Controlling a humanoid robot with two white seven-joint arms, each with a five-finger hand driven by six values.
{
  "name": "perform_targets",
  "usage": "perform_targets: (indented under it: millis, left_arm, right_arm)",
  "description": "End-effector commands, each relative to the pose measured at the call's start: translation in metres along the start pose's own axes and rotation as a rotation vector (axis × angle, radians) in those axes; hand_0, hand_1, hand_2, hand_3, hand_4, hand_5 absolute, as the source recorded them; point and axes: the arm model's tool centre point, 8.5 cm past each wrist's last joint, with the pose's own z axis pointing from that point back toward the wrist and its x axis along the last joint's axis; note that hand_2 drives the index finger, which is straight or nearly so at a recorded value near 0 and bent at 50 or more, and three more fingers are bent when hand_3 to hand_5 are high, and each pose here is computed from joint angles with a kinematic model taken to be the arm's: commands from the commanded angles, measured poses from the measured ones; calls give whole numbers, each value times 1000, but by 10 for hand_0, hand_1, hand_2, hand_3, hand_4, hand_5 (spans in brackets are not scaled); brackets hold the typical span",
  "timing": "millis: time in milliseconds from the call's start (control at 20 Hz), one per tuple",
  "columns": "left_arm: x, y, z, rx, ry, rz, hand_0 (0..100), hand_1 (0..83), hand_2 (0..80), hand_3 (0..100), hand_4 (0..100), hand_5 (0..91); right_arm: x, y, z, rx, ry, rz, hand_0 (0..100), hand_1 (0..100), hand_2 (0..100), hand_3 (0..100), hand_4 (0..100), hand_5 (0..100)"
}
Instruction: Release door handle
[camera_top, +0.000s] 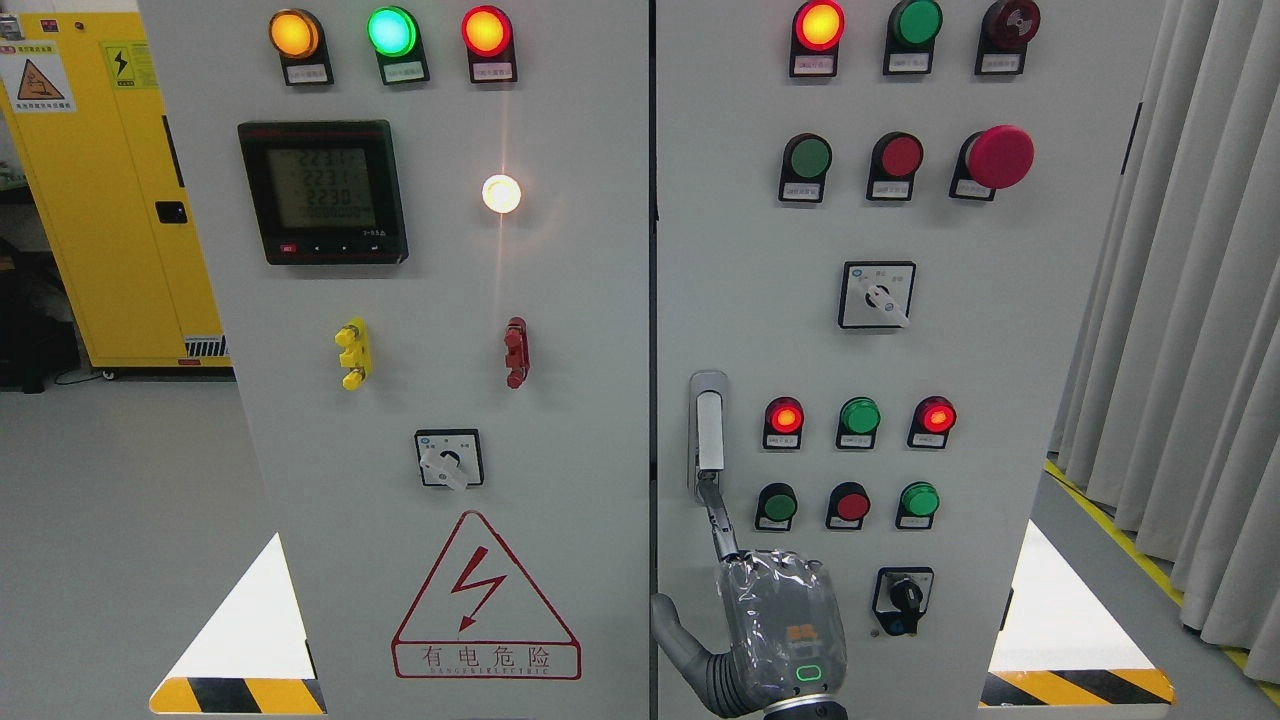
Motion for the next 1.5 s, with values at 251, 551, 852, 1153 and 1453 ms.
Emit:
perform_targets:
  millis: [251, 551, 852, 1153, 1453]
  left_arm:
    - [0, 0, 0, 0, -1, 0, 120, 556, 0, 0, 0, 0]
    - [0, 0, 0, 0, -1, 0, 120, 556, 0, 0, 0, 0]
    - [0, 0, 0, 0, -1, 0, 120, 556, 0, 0, 0, 0]
    - [0, 0, 0, 0, -1, 0, 120, 556, 0, 0, 0, 0]
    - [0, 0, 0, 0, -1, 0, 120, 556, 0, 0, 0, 0]
  right_arm:
    - [0, 3, 4, 11, 1, -2, 348, 315, 0, 1000, 1000, 1000]
    - [-1, -1, 3, -3, 4, -5, 348, 315, 0, 1000, 1000, 1000]
    - [3, -19, 2, -60, -7, -18, 347, 315, 0, 1000, 1000, 1000]
    - [6, -28, 6, -86, -17, -31, 347, 315, 71, 1000, 1000, 1000]
    - [2, -32, 8, -96, -12, -31, 489, 322, 511, 979, 904, 953]
